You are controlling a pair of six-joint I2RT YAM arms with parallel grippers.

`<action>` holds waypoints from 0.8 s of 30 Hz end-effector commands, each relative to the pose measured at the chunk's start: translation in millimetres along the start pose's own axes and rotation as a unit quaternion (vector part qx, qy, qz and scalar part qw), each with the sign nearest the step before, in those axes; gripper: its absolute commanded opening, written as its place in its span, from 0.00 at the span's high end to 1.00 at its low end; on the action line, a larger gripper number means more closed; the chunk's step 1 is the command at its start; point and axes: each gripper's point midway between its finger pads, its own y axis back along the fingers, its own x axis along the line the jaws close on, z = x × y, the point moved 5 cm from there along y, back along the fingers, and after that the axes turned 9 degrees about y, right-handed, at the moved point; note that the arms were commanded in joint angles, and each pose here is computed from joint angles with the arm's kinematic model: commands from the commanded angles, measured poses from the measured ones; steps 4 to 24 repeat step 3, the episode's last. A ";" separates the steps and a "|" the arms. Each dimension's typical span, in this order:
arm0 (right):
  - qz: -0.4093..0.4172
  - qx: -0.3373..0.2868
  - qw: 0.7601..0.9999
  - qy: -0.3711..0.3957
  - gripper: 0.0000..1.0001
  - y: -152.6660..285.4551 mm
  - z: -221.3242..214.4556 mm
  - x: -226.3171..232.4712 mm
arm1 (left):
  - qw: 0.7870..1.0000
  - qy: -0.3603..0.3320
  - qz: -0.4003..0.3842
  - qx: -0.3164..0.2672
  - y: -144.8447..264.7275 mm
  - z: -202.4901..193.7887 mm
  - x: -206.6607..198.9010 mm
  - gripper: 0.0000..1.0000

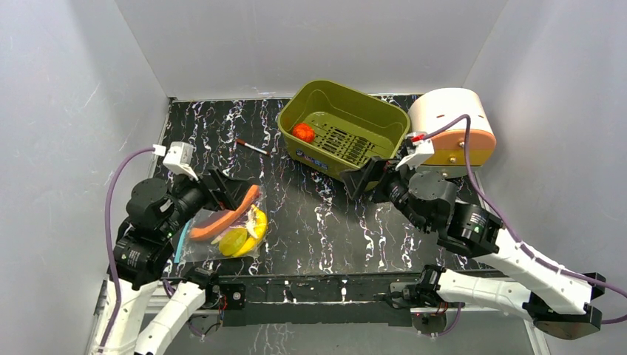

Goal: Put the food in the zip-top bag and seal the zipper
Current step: Reset both arms

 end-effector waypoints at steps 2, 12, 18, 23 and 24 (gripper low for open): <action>-0.013 -0.022 0.999 -0.019 0.02 -0.2 7.2 -1.8 | 1.000 -0.011 0.010 0.002 -7.2 0.8 5.0 0.02; -0.012 -0.022 1.000 -0.019 0.02 -0.8 6.5 -1.6 | 1.000 -0.011 0.018 0.003 -7.4 -0.1 7.6 0.02; -0.012 -0.022 1.000 -0.019 0.02 -0.8 6.5 -1.6 | 1.000 -0.011 0.018 0.003 -7.4 -0.1 7.6 0.02; -0.012 -0.022 1.000 -0.019 0.02 -0.8 6.5 -1.6 | 1.000 -0.011 0.018 0.003 -7.4 -0.1 7.6 0.02; -0.012 -0.022 1.000 -0.019 0.02 -0.8 6.5 -1.6 | 1.000 -0.011 0.018 0.003 -7.4 -0.1 7.6 0.02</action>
